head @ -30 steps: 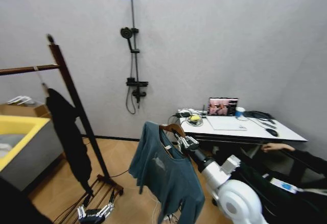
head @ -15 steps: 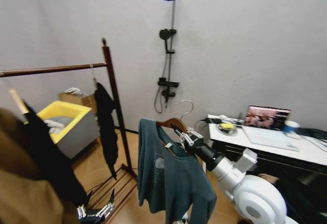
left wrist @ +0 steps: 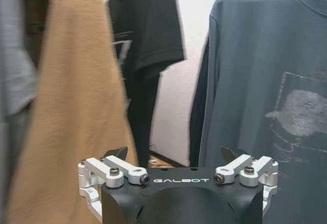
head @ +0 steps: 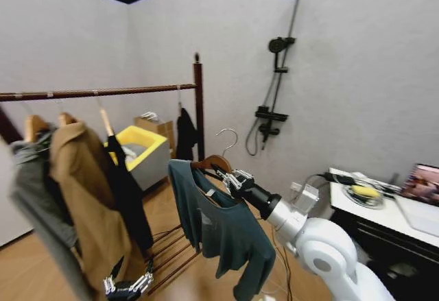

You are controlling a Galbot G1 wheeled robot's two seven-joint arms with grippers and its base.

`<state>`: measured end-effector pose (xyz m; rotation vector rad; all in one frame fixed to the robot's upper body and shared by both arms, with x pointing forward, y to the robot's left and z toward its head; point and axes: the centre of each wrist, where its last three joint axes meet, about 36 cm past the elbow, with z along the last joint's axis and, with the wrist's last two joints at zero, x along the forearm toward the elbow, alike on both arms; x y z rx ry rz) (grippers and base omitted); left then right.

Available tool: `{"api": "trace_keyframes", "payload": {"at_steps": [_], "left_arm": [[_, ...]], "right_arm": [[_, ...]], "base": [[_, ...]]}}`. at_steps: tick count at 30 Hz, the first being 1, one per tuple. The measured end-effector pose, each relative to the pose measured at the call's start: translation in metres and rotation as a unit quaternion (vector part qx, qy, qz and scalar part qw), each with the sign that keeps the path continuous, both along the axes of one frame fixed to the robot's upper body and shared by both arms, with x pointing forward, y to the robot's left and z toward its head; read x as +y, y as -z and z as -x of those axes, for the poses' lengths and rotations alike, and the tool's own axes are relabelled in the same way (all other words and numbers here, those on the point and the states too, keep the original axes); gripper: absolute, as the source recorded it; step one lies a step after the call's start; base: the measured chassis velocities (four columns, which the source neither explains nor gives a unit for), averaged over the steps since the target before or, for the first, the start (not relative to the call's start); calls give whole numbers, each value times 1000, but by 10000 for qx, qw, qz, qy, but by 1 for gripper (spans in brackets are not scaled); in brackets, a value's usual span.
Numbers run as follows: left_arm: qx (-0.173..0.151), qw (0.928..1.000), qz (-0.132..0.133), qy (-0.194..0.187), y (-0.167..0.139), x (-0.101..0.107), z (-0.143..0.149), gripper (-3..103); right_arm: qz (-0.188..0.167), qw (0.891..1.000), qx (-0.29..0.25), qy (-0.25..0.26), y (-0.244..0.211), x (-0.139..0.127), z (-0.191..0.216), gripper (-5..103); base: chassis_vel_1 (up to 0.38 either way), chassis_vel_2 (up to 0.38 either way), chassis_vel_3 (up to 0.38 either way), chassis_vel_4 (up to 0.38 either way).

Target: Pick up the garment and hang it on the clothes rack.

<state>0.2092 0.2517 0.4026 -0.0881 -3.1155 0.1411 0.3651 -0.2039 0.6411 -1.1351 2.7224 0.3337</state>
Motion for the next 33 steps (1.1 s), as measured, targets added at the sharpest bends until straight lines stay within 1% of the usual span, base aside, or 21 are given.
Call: {"api": "trace_keyframes", "payload": {"at_steps": [1,3,4,5,7,8,9,11,12,14,15,18,19,21,22,25,26,28,29,32,33], "left_arm": [[0,10000,0,0,0,0,0,100],[0,10000,-1,0,0,0,0,100],[1,10000,-1,-2,0,0,0,100],[1,10000,-1,-2,0,0,0,100],[1,10000,-1,-1,0,0,0,100],[1,10000,0,-1,0,0,0,100],[1,10000,0,-1,0,0,0,100],[1,10000,0,-1,0,0,0,100],[1,10000,0,-1,0,0,0,100],[1,10000,0,0,0,0,0,100],[1,10000,0,0,0,0,0,100],[1,10000,0,0,0,0,0,100],[1,10000,0,0,0,0,0,100],[1,10000,-1,0,0,0,0,100],[1,10000,-1,0,0,0,0,100],[1,10000,0,0,0,0,0,100],[1,10000,0,0,0,0,0,100],[0,10000,0,0,0,0,0,100],[0,10000,0,0,0,0,0,100],[0,10000,0,1,0,0,0,100],[0,10000,0,1,0,0,0,100]], "right_arm": [[0,10000,0,0,0,0,0,10],[56,9997,-176,188,1,7,-17,10],[188,9979,-452,427,2,11,-34,10],[188,9979,-452,427,2,11,-34,10],[319,9939,-786,704,2,19,-55,10],[312,9930,-830,780,0,27,-69,10],[312,9930,-830,780,0,27,-69,10],[208,9941,-761,748,-4,39,-85,10],[208,9941,-761,748,-4,39,-85,10],[190,9946,-713,725,-8,50,-102,10],[190,9946,-713,725,-8,50,-102,10],[192,9940,-677,839,-15,66,-137,10],[192,9940,-677,839,-15,66,-137,10],[142,9924,-781,939,-30,77,-163,10],[142,9924,-781,939,-30,77,-163,10],[55,9902,-839,1114,-58,92,-196,10],[55,9902,-839,1114,-58,92,-196,10],[61,9881,-781,1324,-69,103,-220,10],[61,9881,-781,1324,-69,103,-220,10],[148,9830,-761,1663,-81,125,-250,10],[148,9830,-761,1663,-81,125,-250,10]], "base": [[126,136,132,110],[119,117,123,125],[128,136,116,120],[128,136,116,120],[120,107,135,110],[85,92,108,70],[85,92,108,70],[66,50,48,64],[48,50,9,58],[0,0,0,0],[0,0,0,0],[0,0,0,0],[0,0,0,0],[0,0,0,0],[0,0,0,0],[0,0,0,0],[0,0,0,0],[0,0,0,0],[0,0,0,0],[0,0,0,0],[0,0,0,0]]}}
